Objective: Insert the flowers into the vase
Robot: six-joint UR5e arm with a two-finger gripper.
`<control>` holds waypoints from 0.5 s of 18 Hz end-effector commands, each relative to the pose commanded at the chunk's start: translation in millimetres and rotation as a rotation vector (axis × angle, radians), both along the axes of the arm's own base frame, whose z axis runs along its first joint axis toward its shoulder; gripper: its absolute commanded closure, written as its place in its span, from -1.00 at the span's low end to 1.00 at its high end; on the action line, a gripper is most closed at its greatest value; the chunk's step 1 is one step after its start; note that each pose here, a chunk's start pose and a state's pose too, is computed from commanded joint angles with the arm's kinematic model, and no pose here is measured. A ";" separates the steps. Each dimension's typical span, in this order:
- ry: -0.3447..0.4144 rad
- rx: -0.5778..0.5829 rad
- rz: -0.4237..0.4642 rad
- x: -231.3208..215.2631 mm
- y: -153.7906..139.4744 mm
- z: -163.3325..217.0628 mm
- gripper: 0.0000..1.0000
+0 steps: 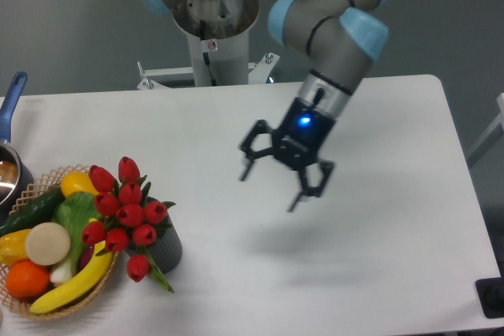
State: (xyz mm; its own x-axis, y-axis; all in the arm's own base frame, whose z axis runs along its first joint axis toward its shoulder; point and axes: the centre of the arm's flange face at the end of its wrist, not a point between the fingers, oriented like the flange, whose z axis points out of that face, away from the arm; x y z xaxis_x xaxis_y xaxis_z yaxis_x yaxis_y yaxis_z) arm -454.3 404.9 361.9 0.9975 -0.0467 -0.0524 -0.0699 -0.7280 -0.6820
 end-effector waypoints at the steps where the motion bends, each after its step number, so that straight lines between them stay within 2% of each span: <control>1: 0.015 -0.025 0.016 -7.3 -3.4 -1.6 -1.00; 5: 0.135 -0.267 0.081 -29.9 -21.7 -16.9 -1.00; 9: 0.166 -0.362 0.124 -41.8 -37.2 -21.2 -1.00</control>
State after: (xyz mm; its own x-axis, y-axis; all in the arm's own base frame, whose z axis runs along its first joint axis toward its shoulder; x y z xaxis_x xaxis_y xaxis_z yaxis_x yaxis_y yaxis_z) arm -496.1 367.7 340.7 0.9761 0.0288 -0.2153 -0.0536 -0.9286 -0.3672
